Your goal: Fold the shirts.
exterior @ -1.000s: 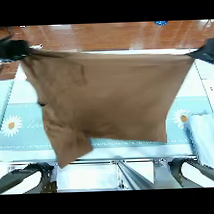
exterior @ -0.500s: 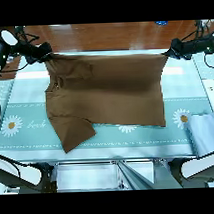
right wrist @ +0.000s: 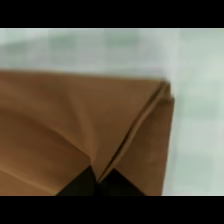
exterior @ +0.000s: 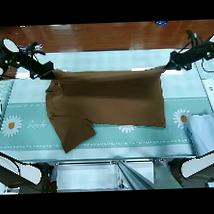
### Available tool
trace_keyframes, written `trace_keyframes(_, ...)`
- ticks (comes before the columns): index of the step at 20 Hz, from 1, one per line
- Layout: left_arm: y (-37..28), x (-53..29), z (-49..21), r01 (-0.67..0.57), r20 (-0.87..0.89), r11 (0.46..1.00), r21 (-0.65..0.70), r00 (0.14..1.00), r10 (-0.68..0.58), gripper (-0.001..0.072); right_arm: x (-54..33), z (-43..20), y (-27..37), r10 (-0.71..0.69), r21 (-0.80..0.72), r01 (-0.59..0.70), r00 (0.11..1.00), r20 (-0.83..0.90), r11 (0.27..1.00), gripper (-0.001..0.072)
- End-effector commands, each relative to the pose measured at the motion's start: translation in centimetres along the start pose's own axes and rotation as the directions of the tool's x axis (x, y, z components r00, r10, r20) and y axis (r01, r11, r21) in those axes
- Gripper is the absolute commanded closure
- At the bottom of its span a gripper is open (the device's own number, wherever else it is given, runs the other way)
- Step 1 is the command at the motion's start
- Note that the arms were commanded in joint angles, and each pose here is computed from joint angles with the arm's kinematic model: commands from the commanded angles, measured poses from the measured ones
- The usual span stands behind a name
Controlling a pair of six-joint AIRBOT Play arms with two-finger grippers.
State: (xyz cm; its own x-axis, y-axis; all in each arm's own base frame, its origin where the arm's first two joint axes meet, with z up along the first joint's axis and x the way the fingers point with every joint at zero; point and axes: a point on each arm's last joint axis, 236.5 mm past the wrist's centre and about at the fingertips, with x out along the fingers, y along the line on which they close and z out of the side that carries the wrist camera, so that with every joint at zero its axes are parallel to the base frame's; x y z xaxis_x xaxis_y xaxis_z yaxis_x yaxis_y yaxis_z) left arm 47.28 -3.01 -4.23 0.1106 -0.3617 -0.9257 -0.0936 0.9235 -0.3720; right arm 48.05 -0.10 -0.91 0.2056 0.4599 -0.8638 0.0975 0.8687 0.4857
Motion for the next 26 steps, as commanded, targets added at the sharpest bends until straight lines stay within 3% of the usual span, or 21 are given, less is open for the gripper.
trace_keyframes(1,0.8,1.4,-2.7,0.006,-0.102,1.000,-0.004,0.995,-0.006,0.0688,2.1,-3.1,-1.6,-0.022,0.030,0.026,0.994,-0.104,0.999,0.0689)
trace_keyframes(4,0.3,1.8,-2.8,0.007,-0.104,1.000,-0.008,0.995,-0.008,0.0664,3.4,-2.7,-1.8,-0.028,0.041,0.031,0.997,-0.073,0.999,0.0681)
trace_keyframes(5,0.1,1.9,-3.1,0.007,-0.120,1.000,-0.015,0.993,-0.009,0.0485,3.5,-2.7,-1.9,-0.032,0.066,0.037,0.997,-0.071,0.997,0.0509)
trace_keyframes(6,0.1,1.8,-3.5,0.006,-0.137,1.000,-0.013,0.991,-0.007,0.0198,3.4,-2.9,-1.7,-0.023,0.078,0.030,0.997,-0.079,0.997,0.0293)
trace_keyframes(11,3.0,-3.3,-5.3,0.002,-0.163,0.995,-0.098,0.986,-0.018,0.0197,-3.8,-4.7,-3.7,-0.048,0.121,0.056,0.996,-0.071,0.991,0.0303)
trace_keyframes(17,7.7,-6.7,-12.6,0.023,0.004,0.966,-0.257,1.000,-0.022,0.0198,-9.2,-9.9,-7.1,-0.131,0.212,0.100,0.982,0.137,0.972,0.0303)
trace_keyframes(19,7.9,-6.0,-15.9,0.146,0.087,0.933,-0.328,0.988,-0.124,0.0198,-8.2,-13.0,-7.0,-0.098,0.242,0.055,0.980,0.172,0.969,0.0303)
trace_keyframes(22,7.2,-5.6,-18.7,0.364,0.248,0.827,-0.428,0.927,-0.279,0.0198,-6.7,-16.1,-4.7,0.003,0.249,-0.062,0.973,0.232,0.967,0.0303)
trace_keyframes(26,8.6,-3.4,-22.3,0.317,0.197,0.810,-0.494,0.948,-0.251,0.0198,-6.4,-17.4,-2.6,0.059,0.229,-0.123,0.961,0.269,0.966,0.0303)
